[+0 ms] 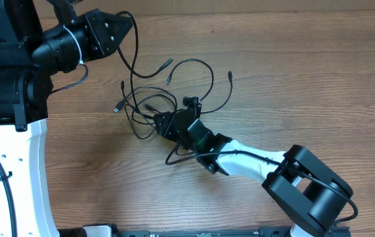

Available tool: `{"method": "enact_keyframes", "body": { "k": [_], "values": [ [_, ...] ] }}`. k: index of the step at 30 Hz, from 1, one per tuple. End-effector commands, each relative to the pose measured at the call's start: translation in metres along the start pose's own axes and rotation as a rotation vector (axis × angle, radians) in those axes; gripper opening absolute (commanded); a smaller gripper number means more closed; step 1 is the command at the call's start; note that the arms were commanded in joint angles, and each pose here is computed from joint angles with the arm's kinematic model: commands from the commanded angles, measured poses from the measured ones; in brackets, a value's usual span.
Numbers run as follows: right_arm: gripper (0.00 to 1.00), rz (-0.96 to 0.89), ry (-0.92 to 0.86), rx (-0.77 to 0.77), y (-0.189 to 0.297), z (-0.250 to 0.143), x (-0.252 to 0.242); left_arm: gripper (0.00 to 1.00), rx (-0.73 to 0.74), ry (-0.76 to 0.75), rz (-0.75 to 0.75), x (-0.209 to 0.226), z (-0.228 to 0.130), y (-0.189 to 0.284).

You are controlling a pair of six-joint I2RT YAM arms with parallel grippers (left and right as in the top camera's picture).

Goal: Untangle cables

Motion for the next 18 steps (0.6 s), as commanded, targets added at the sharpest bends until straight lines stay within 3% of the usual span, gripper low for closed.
{"method": "enact_keyframes", "body": {
  "k": [1, 10, 18],
  "values": [
    [0.55, -0.034, 0.106, 0.038, 0.0, -0.022, 0.0, 0.04, -0.017, 0.02, -0.03, -0.006, 0.005, 0.002],
    [0.59, 0.004, 0.166, -0.018, 0.0, -0.023, 0.009, 0.04, -0.008, 0.085, -0.029, -0.006, 0.003, 0.001],
    [0.54, -0.026, 0.155, -0.085, -0.012, -0.018, -0.003, 0.04, -0.001, 0.225, -0.027, -0.005, 0.002, 0.001]
  ]
}}
Point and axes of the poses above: each gripper's point midway between its finger pads, its own y axis back along the fingers, its own x axis along the line the jaws close on, z = x × y, the point moved 6 cm from there along y, back along the fingers, and after that the axes turned 11 degrees about -y, right-handed, at the moved point
